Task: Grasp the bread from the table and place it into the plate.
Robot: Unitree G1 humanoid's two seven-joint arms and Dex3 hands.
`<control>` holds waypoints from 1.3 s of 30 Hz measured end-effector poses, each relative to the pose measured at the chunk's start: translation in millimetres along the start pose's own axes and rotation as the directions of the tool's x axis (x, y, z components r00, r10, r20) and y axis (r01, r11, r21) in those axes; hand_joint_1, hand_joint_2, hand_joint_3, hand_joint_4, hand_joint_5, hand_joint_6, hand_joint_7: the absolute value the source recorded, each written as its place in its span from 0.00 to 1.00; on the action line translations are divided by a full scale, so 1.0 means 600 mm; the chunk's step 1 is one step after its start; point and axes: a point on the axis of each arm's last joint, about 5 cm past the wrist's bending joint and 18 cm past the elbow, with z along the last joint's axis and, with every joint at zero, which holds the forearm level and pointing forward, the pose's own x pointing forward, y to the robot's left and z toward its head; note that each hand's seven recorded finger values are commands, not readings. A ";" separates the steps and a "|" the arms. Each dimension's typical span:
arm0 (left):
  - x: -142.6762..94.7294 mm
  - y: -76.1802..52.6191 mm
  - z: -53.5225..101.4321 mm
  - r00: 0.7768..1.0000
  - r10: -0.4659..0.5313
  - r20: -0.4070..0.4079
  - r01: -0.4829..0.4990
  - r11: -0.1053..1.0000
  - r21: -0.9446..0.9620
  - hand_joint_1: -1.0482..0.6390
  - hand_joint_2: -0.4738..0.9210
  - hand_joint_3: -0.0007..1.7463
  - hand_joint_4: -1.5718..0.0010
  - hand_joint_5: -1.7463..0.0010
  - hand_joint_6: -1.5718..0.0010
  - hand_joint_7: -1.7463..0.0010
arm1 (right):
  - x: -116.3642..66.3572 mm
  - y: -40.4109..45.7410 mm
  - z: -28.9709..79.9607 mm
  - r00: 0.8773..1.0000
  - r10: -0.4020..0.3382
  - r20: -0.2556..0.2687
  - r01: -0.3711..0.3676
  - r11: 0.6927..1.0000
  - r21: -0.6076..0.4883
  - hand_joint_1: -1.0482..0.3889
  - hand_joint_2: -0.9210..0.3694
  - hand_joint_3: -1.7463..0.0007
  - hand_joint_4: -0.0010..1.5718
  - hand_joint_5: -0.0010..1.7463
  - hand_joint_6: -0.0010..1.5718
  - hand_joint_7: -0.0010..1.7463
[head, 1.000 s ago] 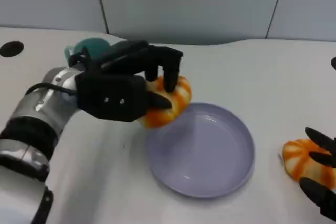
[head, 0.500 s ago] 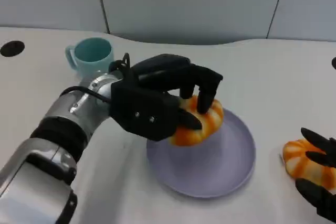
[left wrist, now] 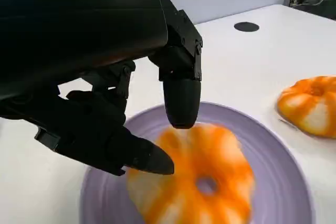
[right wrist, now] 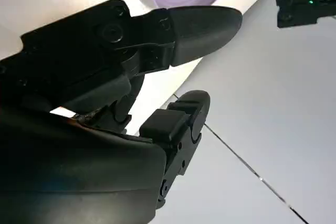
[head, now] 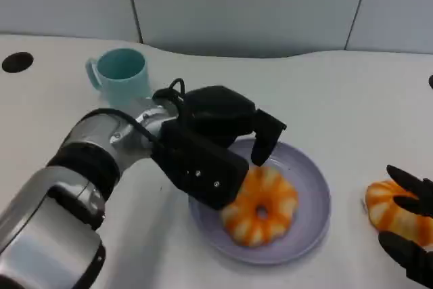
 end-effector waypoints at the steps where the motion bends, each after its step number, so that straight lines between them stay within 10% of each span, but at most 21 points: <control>1: 0.000 0.003 0.000 1.000 -0.011 0.000 0.011 1.000 0.004 0.35 0.92 0.00 0.76 0.24 0.75 0.36 | 0.000 0.000 0.000 1.000 0.001 0.001 -0.001 1.000 -0.002 0.46 0.00 0.82 0.51 0.12 0.45 0.00; 7: -0.001 0.008 -0.001 0.999 -0.053 0.003 0.053 0.999 -0.001 0.33 0.92 0.00 0.79 0.33 0.73 0.47 | 0.000 0.000 0.002 1.000 -0.001 0.004 0.001 1.000 -0.002 0.46 0.00 0.82 0.51 0.12 0.45 0.00; 23: -0.086 0.076 -0.044 0.976 0.193 0.104 -0.149 0.932 -0.331 0.36 0.94 0.00 0.96 0.14 0.85 0.44 | 0.001 0.000 0.001 1.000 -0.005 0.002 0.005 1.000 0.013 0.46 0.00 0.82 0.53 0.13 0.45 0.00; 39: -0.226 -0.028 -0.103 0.940 0.313 -0.133 -0.325 0.707 -0.628 0.31 0.99 0.00 0.94 0.31 0.78 0.74 | -0.001 -0.006 -0.006 1.000 0.003 -0.004 -0.003 1.000 0.019 0.46 0.00 0.82 0.52 0.14 0.45 0.00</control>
